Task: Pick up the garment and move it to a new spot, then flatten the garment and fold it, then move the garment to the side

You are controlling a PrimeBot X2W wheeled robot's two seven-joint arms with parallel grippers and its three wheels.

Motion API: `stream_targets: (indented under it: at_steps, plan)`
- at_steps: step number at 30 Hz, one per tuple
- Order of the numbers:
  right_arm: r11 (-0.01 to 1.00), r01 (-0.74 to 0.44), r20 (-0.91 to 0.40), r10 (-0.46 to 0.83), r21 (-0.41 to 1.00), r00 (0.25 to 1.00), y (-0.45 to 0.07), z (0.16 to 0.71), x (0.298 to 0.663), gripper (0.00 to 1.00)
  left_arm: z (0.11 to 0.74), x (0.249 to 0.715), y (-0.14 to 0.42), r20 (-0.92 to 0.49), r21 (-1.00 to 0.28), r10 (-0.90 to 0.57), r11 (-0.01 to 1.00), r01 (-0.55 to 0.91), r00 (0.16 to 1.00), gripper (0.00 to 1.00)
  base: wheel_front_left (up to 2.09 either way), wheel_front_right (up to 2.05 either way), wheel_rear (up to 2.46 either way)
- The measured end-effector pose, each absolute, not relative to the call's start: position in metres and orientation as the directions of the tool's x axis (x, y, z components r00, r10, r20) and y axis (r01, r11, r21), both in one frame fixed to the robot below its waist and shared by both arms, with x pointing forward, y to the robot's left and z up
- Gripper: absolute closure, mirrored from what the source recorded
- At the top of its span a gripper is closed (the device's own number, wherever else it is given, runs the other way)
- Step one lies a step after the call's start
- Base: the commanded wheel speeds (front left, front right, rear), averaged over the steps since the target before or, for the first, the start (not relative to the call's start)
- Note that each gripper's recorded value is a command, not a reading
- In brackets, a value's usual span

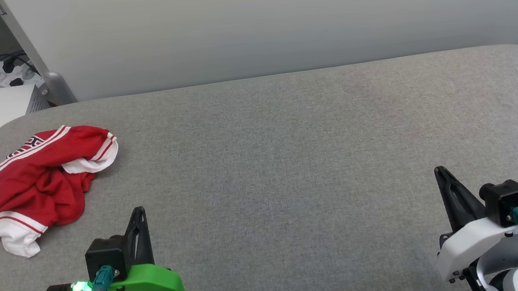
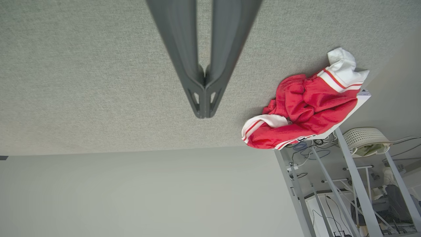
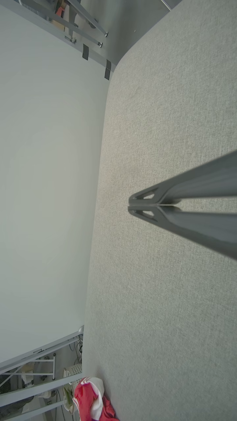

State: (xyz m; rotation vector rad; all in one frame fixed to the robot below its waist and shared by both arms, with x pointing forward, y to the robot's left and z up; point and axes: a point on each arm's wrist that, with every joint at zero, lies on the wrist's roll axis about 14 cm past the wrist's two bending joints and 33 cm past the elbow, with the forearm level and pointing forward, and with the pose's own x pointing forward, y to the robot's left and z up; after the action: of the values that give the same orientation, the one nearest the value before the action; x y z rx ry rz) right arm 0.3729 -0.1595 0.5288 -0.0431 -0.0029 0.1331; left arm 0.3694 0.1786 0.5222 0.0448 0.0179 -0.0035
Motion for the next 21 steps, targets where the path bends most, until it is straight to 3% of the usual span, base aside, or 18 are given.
stream_targets:
  at_steps: [15,16,21]
  plan:
    - [0.99,-0.133,0.0,0.133,-0.043,0.991,-0.1595,0.5288,0.3729,1.0,0.5223,0.3695,0.1786,-0.018,0.045,-0.003,0.999,0.004,1.0,1.0,0.0,0.0,0.0]
    - [0.99,-0.133,0.0,0.133,-0.043,0.991,-0.1595,0.5288,0.3729,0.0,0.5221,0.3694,0.1786,-0.018,0.045,-0.003,0.999,0.004,1.0,0.0,0.0,0.0,0.0]
    - [0.99,-0.133,0.0,0.133,-0.043,0.991,-0.1596,0.5286,0.3729,0.0,0.5219,0.3694,0.1785,-0.019,0.045,-0.004,0.999,0.004,1.0,0.0,0.0,0.0,0.0]
